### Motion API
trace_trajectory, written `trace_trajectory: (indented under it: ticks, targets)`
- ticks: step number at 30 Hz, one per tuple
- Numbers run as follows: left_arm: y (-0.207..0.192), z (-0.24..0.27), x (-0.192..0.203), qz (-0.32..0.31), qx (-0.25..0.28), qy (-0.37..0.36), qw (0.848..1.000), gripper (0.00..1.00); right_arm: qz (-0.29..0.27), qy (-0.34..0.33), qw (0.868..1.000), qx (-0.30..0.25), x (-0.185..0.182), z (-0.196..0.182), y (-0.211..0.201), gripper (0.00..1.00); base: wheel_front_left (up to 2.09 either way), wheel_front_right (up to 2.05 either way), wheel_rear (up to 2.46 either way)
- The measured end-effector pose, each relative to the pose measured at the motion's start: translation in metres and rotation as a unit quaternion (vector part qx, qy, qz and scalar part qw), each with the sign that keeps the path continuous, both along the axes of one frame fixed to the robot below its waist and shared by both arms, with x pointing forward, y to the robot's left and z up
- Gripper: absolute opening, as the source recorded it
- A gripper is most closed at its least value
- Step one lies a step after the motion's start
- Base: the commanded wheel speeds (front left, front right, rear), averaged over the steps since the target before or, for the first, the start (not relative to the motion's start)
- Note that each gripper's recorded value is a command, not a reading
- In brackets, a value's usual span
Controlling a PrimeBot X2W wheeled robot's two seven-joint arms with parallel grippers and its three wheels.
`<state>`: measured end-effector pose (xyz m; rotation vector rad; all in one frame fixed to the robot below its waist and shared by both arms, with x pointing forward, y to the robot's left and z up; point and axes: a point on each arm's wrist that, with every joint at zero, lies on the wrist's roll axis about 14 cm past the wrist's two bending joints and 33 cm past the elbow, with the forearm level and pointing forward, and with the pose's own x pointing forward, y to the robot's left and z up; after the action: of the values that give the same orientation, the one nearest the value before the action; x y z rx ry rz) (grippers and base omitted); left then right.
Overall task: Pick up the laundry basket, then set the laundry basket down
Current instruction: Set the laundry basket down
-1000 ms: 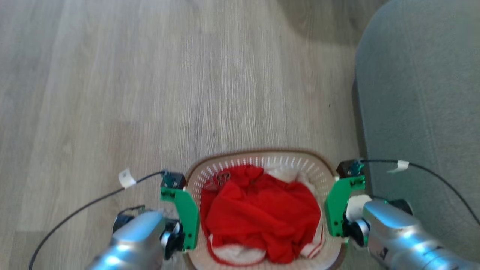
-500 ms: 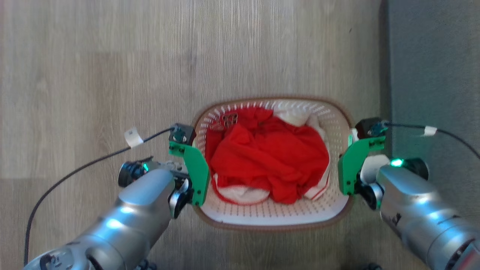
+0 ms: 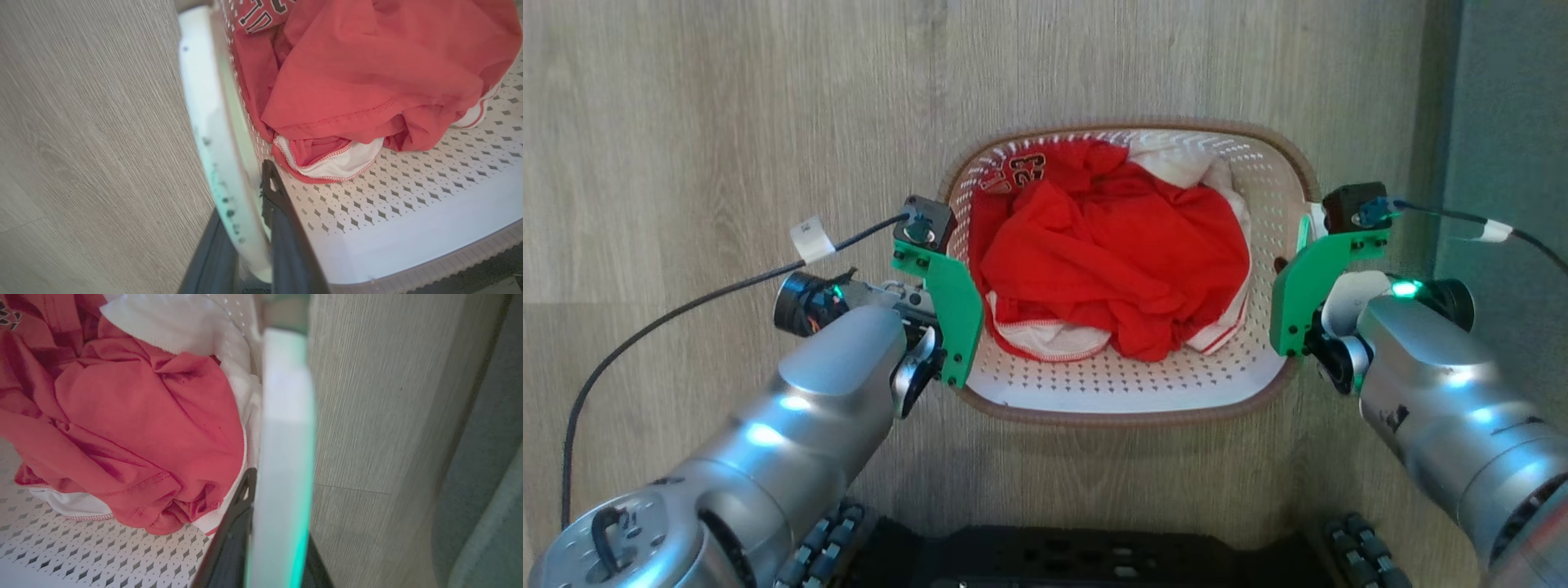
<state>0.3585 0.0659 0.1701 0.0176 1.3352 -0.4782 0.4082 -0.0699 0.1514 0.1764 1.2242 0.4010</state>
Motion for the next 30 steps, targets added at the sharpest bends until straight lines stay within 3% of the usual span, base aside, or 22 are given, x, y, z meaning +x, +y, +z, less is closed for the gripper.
trace_trajectory:
  ticks: [30]
  targets:
    - [0.0, -0.022, 0.002, -0.004, 0.006, -0.005, 1.0, 0.0, -0.009, 0.015, 1.0, -0.001, -0.004, -0.027, -0.002, 0.0, 0.0, 0.0, 0.0]
